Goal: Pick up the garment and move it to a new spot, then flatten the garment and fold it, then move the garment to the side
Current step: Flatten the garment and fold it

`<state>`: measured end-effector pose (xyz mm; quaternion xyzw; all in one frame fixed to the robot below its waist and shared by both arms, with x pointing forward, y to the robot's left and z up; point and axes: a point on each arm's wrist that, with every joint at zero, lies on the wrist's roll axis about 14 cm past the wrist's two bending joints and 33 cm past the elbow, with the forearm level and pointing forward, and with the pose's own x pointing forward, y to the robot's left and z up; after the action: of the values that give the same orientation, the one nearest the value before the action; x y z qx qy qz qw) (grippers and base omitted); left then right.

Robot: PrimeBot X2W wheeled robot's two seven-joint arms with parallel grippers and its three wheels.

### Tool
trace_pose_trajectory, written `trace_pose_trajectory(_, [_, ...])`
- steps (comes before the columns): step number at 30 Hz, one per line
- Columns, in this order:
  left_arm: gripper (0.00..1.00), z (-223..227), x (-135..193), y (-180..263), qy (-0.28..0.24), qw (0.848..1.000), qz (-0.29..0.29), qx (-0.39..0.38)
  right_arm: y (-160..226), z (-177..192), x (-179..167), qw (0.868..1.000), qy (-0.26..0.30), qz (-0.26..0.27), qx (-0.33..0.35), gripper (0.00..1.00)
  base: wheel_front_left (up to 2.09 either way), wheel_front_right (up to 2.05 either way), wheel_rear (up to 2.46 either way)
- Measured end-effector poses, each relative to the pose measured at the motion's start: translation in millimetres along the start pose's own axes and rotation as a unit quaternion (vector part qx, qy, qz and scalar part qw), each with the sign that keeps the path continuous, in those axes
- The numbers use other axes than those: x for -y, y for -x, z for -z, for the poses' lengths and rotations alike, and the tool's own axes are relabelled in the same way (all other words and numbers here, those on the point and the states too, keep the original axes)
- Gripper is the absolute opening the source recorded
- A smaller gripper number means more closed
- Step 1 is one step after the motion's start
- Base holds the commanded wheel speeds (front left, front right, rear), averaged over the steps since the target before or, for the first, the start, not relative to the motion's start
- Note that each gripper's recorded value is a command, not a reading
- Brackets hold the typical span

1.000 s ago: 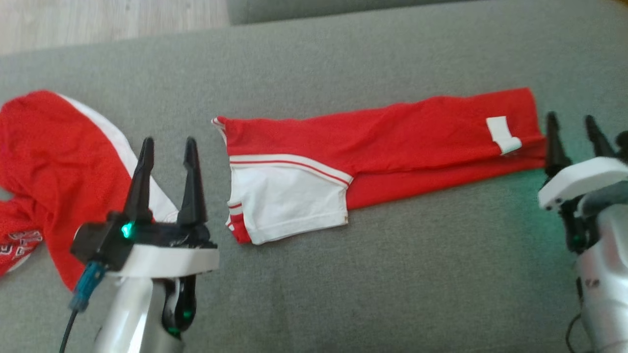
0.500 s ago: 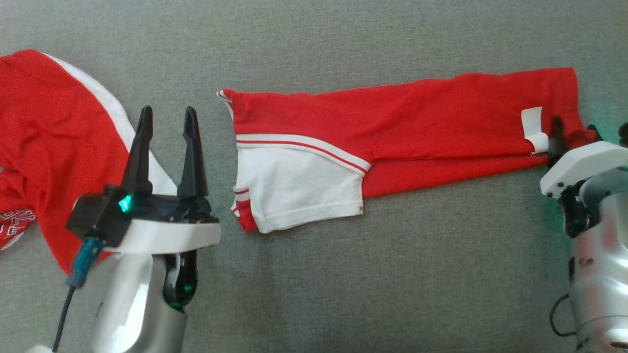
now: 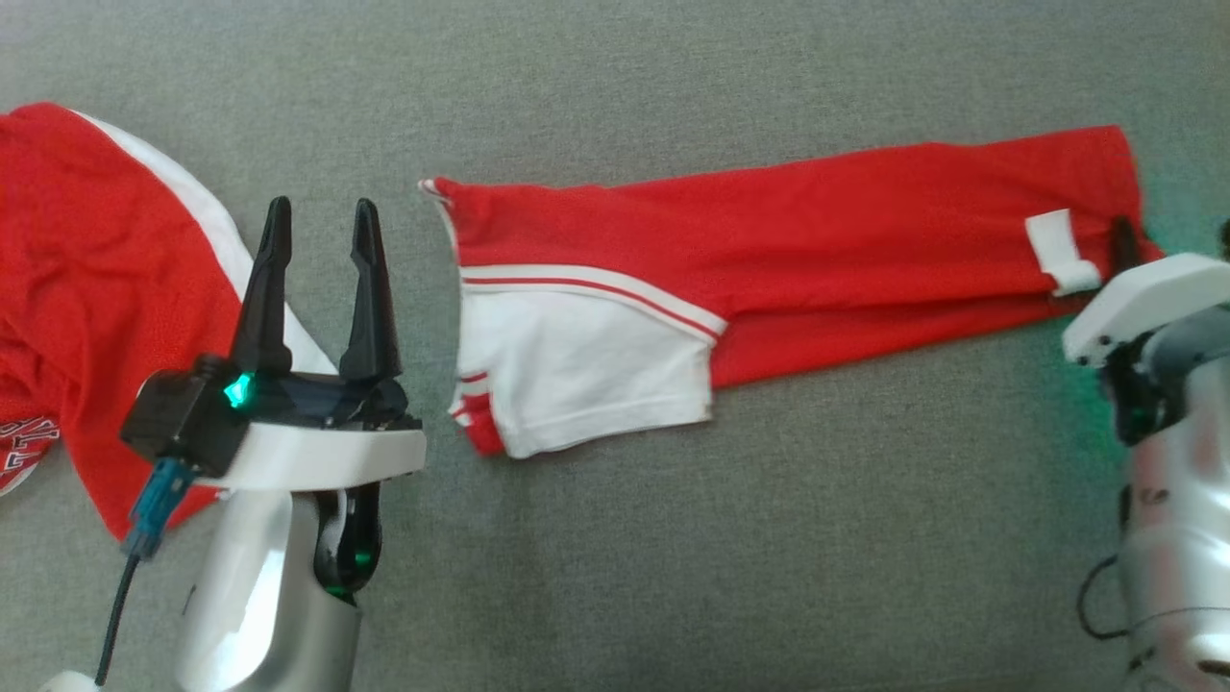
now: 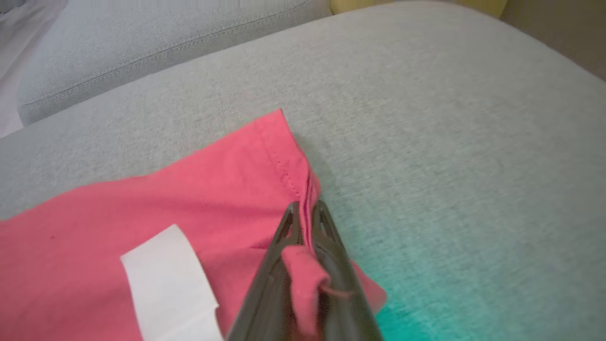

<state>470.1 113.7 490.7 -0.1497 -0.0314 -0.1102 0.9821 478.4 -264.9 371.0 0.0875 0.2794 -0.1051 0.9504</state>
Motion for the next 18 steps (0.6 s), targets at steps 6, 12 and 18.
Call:
trace_pose_trajectory(6, [1.0,-4.6,1.5,-0.2,0.0,1.0,0.001,0.006,8.0,-31.5,54.4,0.998,0.013,0.053,0.034,0.0,0.0,0.0,0.0])
trace_pose_trajectory(12, [1.0,-12.7,4.7,0.4,-0.001,1.0,0.005,0.015,22.4,-57.6,97.7,0.992,0.034,0.103,0.066,0.0,0.0,0.0,0.0])
trace_pose_trajectory(18, [1.0,-29.0,11.7,3.4,-0.004,0.999,0.011,0.034,30.1,-67.1,74.2,0.992,0.037,0.077,0.088,0.0,0.0,0.0,0.0])
